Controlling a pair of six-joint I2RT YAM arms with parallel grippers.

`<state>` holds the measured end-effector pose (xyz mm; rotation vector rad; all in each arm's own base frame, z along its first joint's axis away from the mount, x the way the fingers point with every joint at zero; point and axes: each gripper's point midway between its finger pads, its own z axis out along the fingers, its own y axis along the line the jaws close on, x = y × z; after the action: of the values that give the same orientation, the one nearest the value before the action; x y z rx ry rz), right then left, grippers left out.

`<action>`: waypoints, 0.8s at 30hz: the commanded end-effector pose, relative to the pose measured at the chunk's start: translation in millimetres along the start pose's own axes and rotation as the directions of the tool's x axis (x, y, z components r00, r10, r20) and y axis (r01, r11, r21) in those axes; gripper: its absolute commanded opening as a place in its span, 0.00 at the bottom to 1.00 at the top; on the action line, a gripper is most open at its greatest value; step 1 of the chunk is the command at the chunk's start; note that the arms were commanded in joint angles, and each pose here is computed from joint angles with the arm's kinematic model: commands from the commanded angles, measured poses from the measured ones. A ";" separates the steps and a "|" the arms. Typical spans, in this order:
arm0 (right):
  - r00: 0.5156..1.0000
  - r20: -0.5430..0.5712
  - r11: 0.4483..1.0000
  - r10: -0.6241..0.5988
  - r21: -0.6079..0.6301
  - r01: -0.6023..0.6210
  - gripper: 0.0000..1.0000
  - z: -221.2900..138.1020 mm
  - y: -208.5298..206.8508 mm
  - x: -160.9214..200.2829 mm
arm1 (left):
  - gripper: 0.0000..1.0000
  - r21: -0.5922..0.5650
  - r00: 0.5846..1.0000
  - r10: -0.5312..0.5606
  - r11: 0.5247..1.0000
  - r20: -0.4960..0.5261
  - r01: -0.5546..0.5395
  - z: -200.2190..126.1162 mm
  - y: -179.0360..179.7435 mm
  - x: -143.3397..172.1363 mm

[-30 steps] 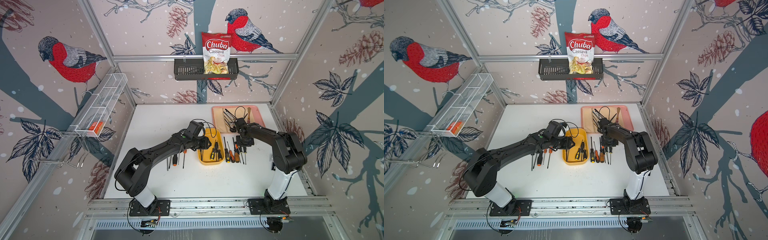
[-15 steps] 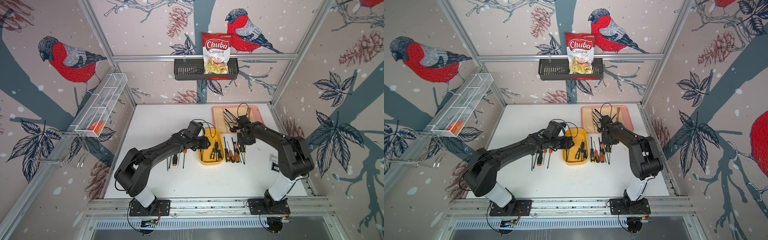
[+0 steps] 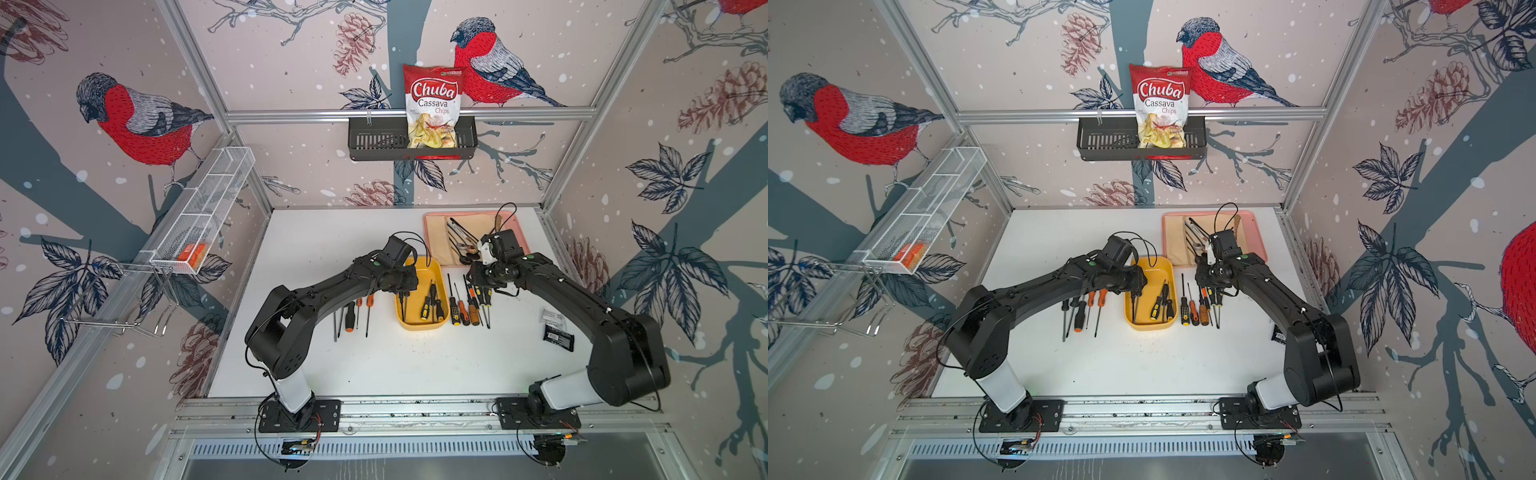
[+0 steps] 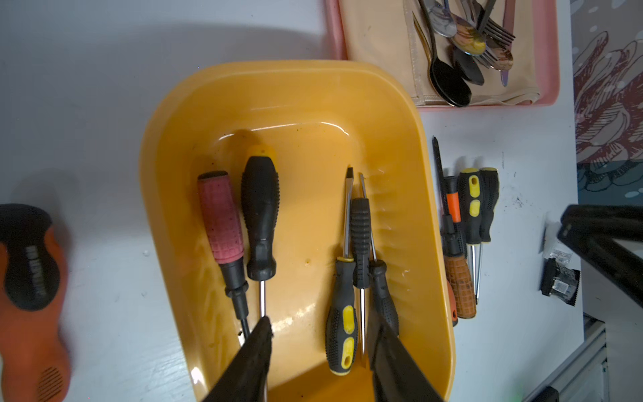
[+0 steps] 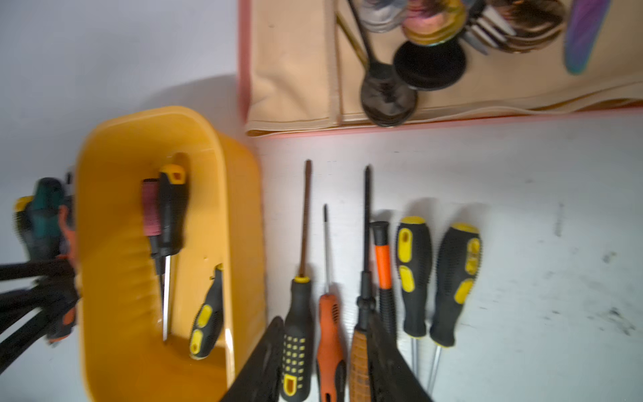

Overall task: Take out the screwdriver from the storage box
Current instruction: Place the screwdriver at the center of the board, then pick up the screwdriver from the storage box.

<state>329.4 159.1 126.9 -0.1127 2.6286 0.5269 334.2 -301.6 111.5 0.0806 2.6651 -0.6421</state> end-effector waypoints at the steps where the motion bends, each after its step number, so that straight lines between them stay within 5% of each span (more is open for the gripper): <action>1: 0.999 0.041 0.974 -0.008 -0.226 0.017 0.41 -11.0 41.0 -5.8 | 0.48 -0.072 1.000 -0.017 0.997 -0.005 0.016 3.7 9.1 -0.7; 8: 0.998 0.065 0.930 -0.020 -0.365 0.043 0.42 -25.4 67.8 5.1 | 0.48 -0.155 1.000 -0.011 0.988 -0.023 0.007 22.5 15.4 -7.4; 24: 0.999 0.042 0.929 -0.025 -0.368 0.039 0.42 -21.2 65.4 21.8 | 0.45 -0.272 0.997 0.006 0.962 -0.082 -0.028 67.9 32.3 -9.2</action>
<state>288.7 208.3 151.5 -0.2460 2.4889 0.9762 372.9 -307.2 51.3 0.0323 2.7864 -0.3203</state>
